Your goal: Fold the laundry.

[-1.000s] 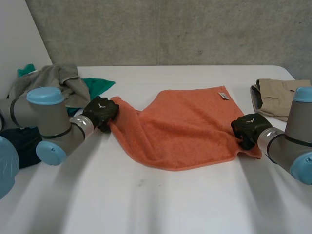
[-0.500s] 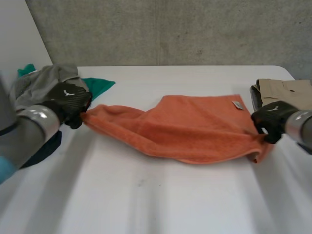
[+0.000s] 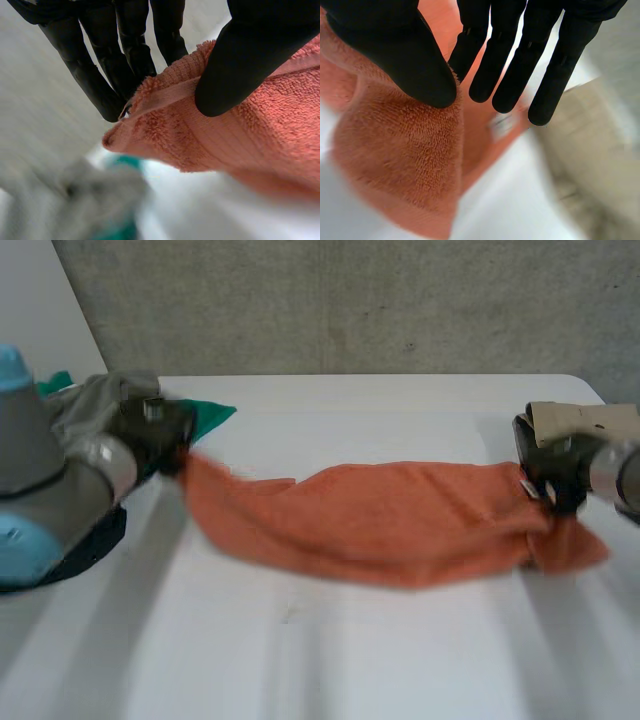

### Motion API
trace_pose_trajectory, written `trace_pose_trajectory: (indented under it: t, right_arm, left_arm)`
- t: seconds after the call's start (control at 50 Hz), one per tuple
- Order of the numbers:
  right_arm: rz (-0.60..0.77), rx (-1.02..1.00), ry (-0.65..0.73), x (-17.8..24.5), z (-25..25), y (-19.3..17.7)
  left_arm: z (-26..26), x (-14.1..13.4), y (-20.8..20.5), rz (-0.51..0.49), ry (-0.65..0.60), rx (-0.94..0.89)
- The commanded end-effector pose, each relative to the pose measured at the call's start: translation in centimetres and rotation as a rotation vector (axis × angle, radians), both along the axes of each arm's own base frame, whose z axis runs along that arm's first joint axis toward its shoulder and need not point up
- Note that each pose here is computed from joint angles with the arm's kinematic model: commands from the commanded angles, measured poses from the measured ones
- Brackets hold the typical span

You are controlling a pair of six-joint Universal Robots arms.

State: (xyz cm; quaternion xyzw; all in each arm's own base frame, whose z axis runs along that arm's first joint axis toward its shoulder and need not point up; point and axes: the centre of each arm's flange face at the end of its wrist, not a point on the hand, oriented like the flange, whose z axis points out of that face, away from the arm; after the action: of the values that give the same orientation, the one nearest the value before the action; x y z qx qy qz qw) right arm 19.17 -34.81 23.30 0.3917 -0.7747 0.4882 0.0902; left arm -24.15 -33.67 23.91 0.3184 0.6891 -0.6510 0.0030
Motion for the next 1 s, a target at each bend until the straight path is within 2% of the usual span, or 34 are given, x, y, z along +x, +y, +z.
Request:
trace_pose_trajectory:
  t: [0.02, 0.1, 0.16, 0.24, 0.32, 0.4, 0.54, 0.56, 0.64, 0.7, 0.84, 1.0]
  right_arm:
    - [-0.119, -0.611, -0.388, 1.1, 13.5, -4.0]
    - [-0.117, -0.847, -0.539, 0.3, 18.8, -4.3]
    - [-0.11, -0.899, -0.549, -0.1, 19.9, -4.4]
    - [-0.09, -0.857, -0.525, -0.2, 19.1, -4.6]
    - [-0.069, -0.727, -0.499, 0.0, 16.0, -5.3]
    - [-0.042, -0.551, -0.473, 0.4, 11.5, -5.6]
    - [0.045, -0.201, -0.4, 1.6, 0.0, -4.6]
    - [0.059, -0.141, -0.367, 1.6, -2.6, -4.3]
    - [0.076, -0.026, -0.259, 1.3, -8.5, -3.7]
    - [0.081, 0.008, -0.206, 0.8, -10.4, -3.7]
    - [0.001, 0.04, -0.202, -0.3, -9.4, -3.4]
    - [-0.114, 0.005, -0.317, -0.8, -4.9, -1.2]
  left_arm:
    - [14.6, -1.5, -3.9, -0.008, 0.441, -0.568]
    - [18.8, -0.6, -3.4, 0.034, 0.585, -0.706]
    - [19.2, -0.3, -3.1, 0.048, 0.59, -0.709]
    - [17.8, 0.4, -3.1, 0.067, 0.566, -0.642]
    - [13.9, 0.9, -3.2, 0.09, 0.524, -0.511]
    - [8.9, 0.3, -2.6, 0.052, 0.478, -0.372]
    - [-2.3, -1.3, -0.1, -0.027, 0.362, -0.069]
    - [-4.7, -1.0, 0.2, -0.016, 0.33, -0.012]
    - [-8.6, -0.3, 0.9, 0.02, 0.249, 0.072]
    - [-9.4, 0.2, 1.1, 0.037, 0.225, 0.094]
    - [-7.6, 0.5, 1.5, 0.036, 0.232, 0.057]
    - [-5.2, 0.7, 2.0, 0.04, 0.274, 0.024]
